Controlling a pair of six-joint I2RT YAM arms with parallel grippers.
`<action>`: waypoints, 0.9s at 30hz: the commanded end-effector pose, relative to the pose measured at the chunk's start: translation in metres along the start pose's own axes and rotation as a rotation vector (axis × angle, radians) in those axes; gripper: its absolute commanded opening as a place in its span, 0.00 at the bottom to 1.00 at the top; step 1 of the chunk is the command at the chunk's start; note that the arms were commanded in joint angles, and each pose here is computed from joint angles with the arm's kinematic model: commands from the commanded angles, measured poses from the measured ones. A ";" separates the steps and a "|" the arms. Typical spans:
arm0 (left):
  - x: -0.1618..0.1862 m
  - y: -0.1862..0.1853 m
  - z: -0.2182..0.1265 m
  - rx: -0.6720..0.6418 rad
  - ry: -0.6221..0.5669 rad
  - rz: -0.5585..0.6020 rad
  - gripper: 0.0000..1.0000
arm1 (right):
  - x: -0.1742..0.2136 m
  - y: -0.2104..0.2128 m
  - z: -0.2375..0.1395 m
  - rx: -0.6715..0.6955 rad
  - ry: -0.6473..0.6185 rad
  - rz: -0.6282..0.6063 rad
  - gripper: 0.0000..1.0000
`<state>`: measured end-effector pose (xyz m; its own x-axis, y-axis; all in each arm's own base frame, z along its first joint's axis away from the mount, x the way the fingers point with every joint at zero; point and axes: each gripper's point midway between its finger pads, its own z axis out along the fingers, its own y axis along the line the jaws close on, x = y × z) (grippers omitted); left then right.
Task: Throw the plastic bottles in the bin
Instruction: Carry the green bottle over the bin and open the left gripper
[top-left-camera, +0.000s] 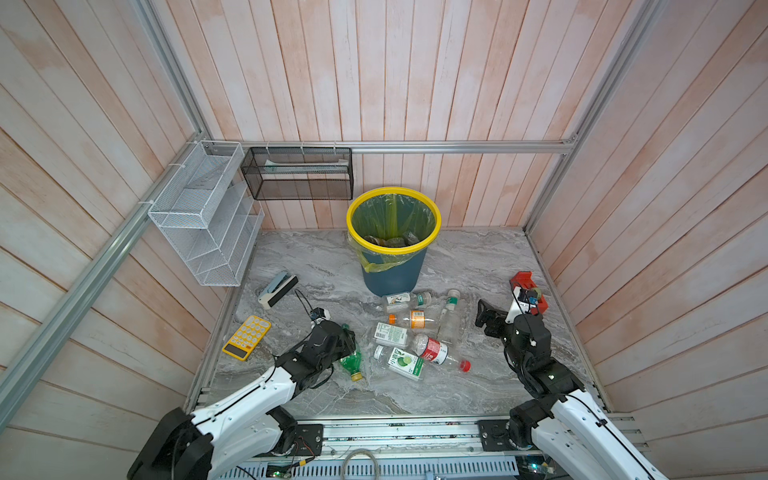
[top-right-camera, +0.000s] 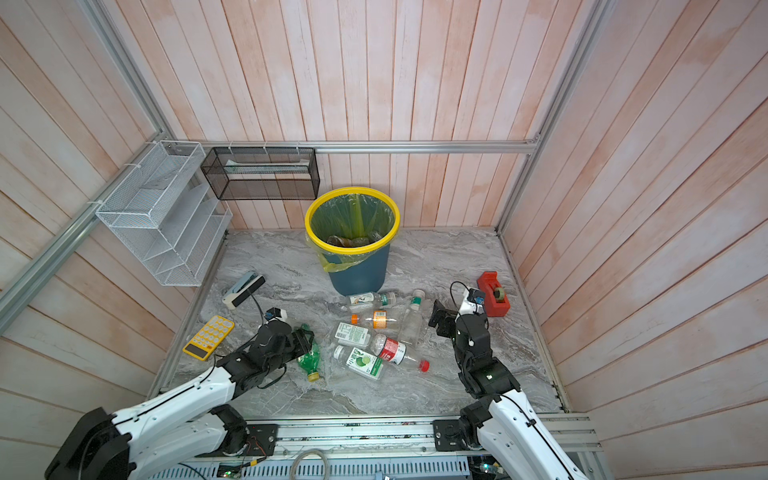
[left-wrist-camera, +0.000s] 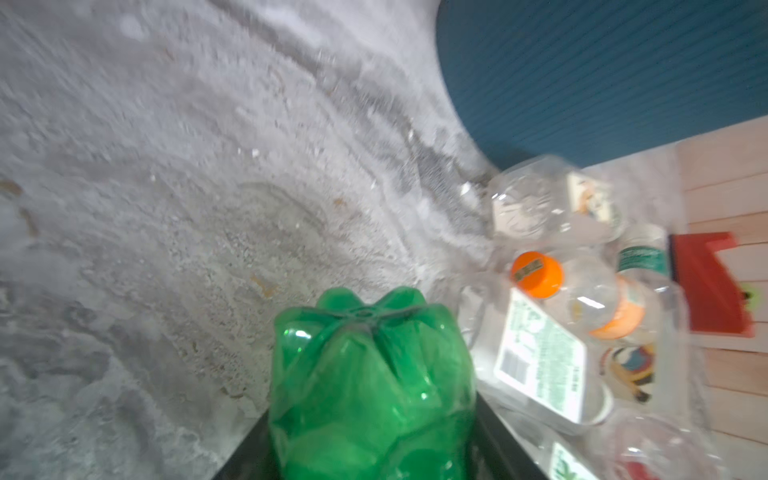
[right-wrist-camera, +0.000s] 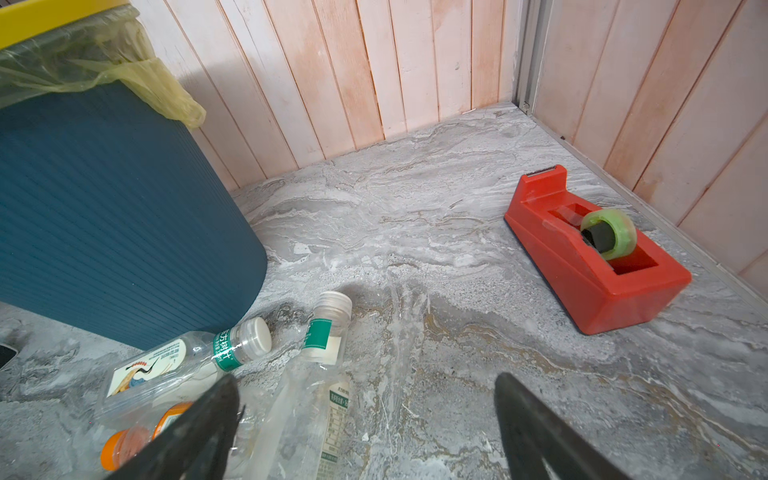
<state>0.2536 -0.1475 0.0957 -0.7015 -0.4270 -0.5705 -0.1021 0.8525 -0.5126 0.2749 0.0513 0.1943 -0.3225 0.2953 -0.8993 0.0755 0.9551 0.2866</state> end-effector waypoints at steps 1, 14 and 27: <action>-0.073 -0.031 -0.047 0.039 -0.251 0.087 0.43 | 0.005 -0.011 -0.002 0.042 -0.005 0.016 0.96; -0.254 -0.262 -0.136 0.377 -0.631 0.555 0.43 | 0.018 0.037 -0.024 -0.292 0.041 0.006 0.94; -0.273 -0.299 -0.104 0.384 -0.563 0.553 1.00 | 0.003 0.029 -0.035 -0.231 0.042 -0.016 0.95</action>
<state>0.4402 -0.2804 0.3767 -0.3480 -0.0310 -0.9370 0.4355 0.8797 -0.1908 0.2457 0.0844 0.2084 -0.3581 0.2848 -0.8892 -0.1671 0.9174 0.3612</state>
